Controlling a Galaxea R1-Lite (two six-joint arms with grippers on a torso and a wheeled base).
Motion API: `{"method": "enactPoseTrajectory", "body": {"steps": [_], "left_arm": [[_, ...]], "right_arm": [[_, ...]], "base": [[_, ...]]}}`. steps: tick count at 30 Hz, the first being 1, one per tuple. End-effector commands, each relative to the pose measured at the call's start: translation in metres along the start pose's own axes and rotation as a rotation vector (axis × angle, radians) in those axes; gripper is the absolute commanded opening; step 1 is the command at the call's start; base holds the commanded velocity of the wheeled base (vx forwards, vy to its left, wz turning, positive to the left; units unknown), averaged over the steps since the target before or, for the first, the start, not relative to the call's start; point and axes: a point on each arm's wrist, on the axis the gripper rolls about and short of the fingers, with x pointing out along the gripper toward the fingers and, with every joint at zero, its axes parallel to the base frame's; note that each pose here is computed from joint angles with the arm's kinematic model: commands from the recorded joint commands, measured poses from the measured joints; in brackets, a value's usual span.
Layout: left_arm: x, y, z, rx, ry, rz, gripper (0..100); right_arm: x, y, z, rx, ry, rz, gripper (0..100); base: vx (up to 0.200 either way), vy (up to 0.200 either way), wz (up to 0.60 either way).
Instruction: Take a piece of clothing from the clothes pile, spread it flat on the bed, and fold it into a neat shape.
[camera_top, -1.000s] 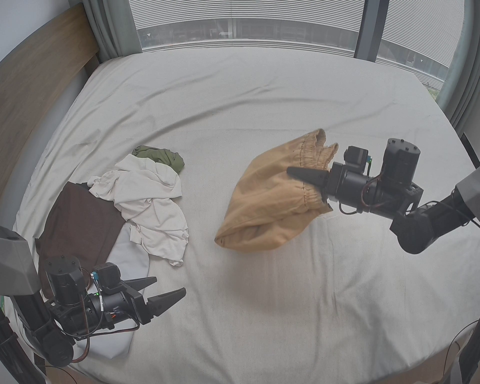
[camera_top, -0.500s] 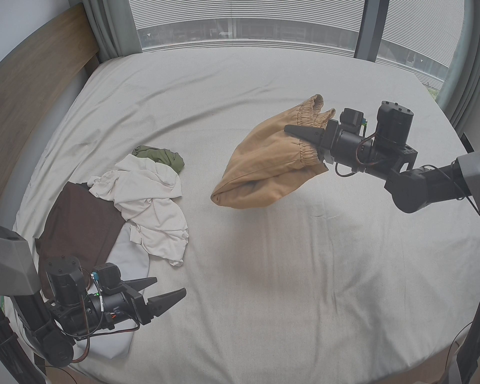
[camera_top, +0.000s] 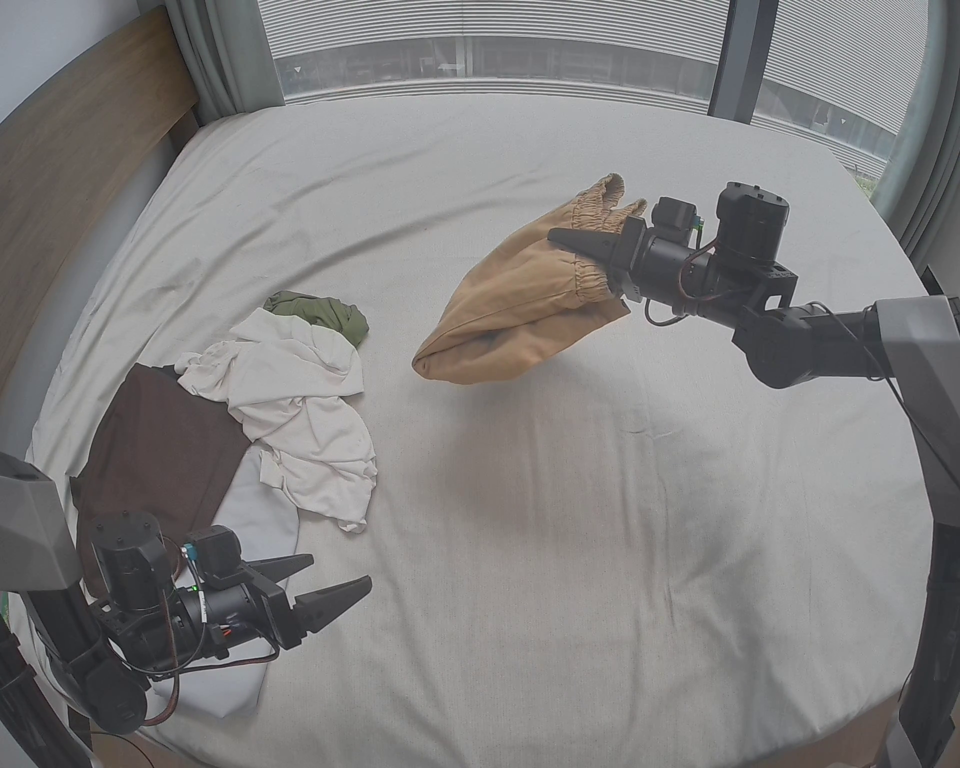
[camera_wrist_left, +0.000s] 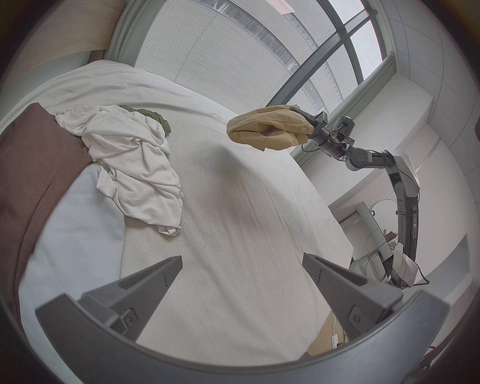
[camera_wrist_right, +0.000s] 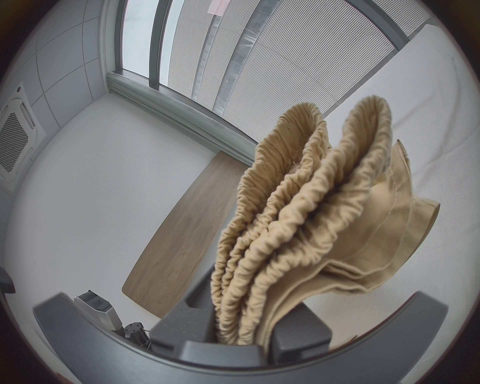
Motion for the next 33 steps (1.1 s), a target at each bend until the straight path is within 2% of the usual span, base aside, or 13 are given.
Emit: {"method": "enactPoseTrajectory", "body": {"steps": [1,6,9,11,18,23,28,33], "left_arm": [[0.001,0.000,-0.001,-0.001,0.003,0.000,100],[0.000,0.000,0.000,0.000,-0.001,0.000,100],[0.000,0.000,0.000,-0.001,0.001,0.001,100],[0.000,0.000,-0.001,-0.002,0.005,0.000,100],[0.000,0.000,-0.001,-0.001,0.003,0.000,100],[0.000,0.000,-0.001,-0.001,0.004,-0.001,100],[0.000,0.000,-0.001,-0.002,0.005,-0.001,100],[0.000,0.000,-0.001,-0.002,0.005,0.000,100]], "right_arm": [[0.015,-0.034,-0.012,0.021,0.015,-0.026,0],[0.022,-0.047,-0.013,0.023,0.012,-0.032,0],[0.022,-0.077,-0.033,0.073,0.053,-0.087,0],[0.022,-0.086,-0.040,0.091,0.066,-0.103,0],[0.007,-0.115,-0.041,0.111,0.057,-0.162,0],[-0.002,-0.116,-0.030,0.095,0.034,-0.173,0],[-0.012,-0.118,-0.046,0.087,0.079,-0.218,0],[-0.011,-0.122,-0.056,0.074,0.064,-0.240,0]], "base": [[0.000,0.000,0.00],[0.000,0.000,0.00],[0.000,0.000,0.00],[0.000,0.000,0.00],[0.000,0.000,0.00],[0.000,0.000,0.00],[0.000,0.000,0.00],[0.000,0.000,0.00]]}}
